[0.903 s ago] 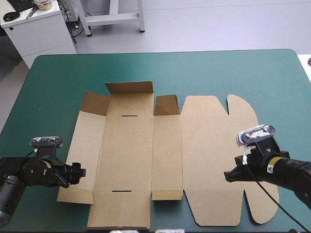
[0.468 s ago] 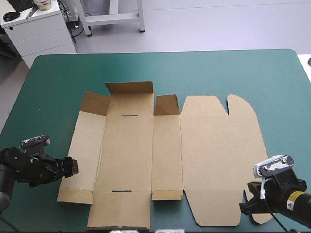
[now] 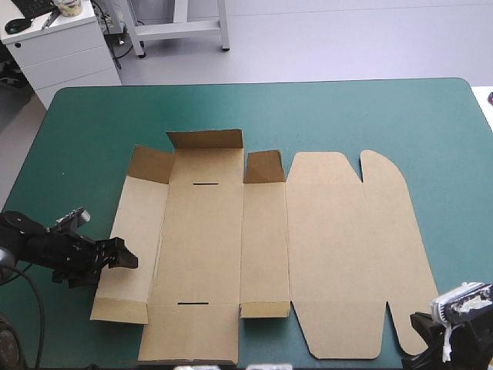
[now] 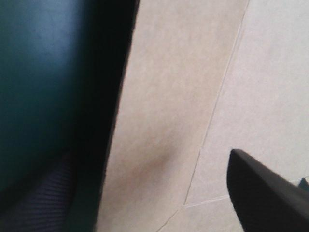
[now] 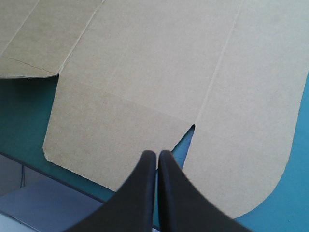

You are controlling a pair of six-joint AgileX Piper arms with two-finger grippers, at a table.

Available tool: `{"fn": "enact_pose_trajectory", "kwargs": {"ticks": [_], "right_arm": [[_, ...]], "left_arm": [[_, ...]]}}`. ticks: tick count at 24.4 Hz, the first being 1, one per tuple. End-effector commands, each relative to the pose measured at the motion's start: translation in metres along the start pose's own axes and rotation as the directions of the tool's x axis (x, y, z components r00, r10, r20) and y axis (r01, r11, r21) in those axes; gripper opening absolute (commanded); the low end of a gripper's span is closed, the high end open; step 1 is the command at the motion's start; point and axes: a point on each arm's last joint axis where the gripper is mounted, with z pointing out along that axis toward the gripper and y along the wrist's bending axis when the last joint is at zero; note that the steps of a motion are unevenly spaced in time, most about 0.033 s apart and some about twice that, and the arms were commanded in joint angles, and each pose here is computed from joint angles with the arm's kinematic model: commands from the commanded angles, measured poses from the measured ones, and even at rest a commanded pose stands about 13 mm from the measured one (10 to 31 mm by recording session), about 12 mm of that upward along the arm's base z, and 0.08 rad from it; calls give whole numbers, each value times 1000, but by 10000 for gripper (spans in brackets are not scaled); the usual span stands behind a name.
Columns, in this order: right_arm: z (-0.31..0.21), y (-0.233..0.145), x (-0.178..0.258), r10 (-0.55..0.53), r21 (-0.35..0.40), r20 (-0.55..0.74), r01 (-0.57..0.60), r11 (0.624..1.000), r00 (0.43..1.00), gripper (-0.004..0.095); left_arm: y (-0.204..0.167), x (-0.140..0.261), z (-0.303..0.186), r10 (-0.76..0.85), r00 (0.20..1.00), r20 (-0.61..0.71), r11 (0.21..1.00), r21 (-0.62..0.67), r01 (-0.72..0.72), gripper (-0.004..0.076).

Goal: Fold the box

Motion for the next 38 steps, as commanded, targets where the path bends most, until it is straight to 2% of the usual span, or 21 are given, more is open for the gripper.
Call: {"fn": "enact_pose_trajectory", "kwargs": {"ticks": [1, 4, 10, 13, 15, 16, 17, 18, 19, 26, 32, 35, 38], "right_arm": [[-9, 0, -3, -2, 7, 63, 1, 1000, 998, -1], [-11, 0, 0, -2, 7, 67, 2, 1000, 998, -1], [-11, 0, 0, -2, 7, 67, 2, 1000, 998, -1], [-11, 0, 0, -2, 7, 67, 2, 1000, 998, -1], [-11, 0, 0, -2, 7, 67, 2, 1000, 998, -1], [-11, 0, 0, 1, 6, 67, -1, 1000, 998, -1], [-11, 0, 0, 1, 6, 67, -1, 1000, 998, -1], [-11, 0, 0, 1, 6, 65, -1, 1000, 998, -1], [-11, 0, 0, 2, 6, 65, -3, 1000, 998, -1], [-11, 0, 1, 11, 6, 52, -12, 1000, 999, -1], [-11, 0, 1, 19, 6, 52, -19, 1000, 998, -1], [-11, 0, 1, 21, 6, 52, -21, 1000, 998, -1], [-11, 0, 1, 24, 4, 52, -24, 1000, 998, -1]], "left_arm": [[-15, -3, -6, 32, 999, 1, 992, 120, -32, 598], [-28, 0, -3, 97, 995, -32, 978, 189, -89, 598], [-43, 4, 6, 181, 980, -82, 967, 196, -162, 594], [-48, 6, 10, 207, 973, -101, 963, 195, -185, 538], [-48, 6, 10, 210, 972, -103, 963, 194, -188, 453], [-48, 7, 10, 211, 972, -104, 963, 192, -188, 304], [-48, 7, 10, 211, 972, -105, 963, 191, -189, 231], [-48, 6, 10, 211, 972, -103, 963, 190, -189, 62], [-47, 6, 10, 211, 972, -102, 964, 189, -189, -10], [-50, 3, 8, 219, 972, -82, 962, 186, -201, -10], [-63, -25, -28, 353, 936, -14, 936, -2, -353, -10], [-78, -35, -44, 460, 888, -14, 878, -141, -457, -10], [-103, -45, -57, 607, 793, -47, 757, -268, -596, -10]]}}
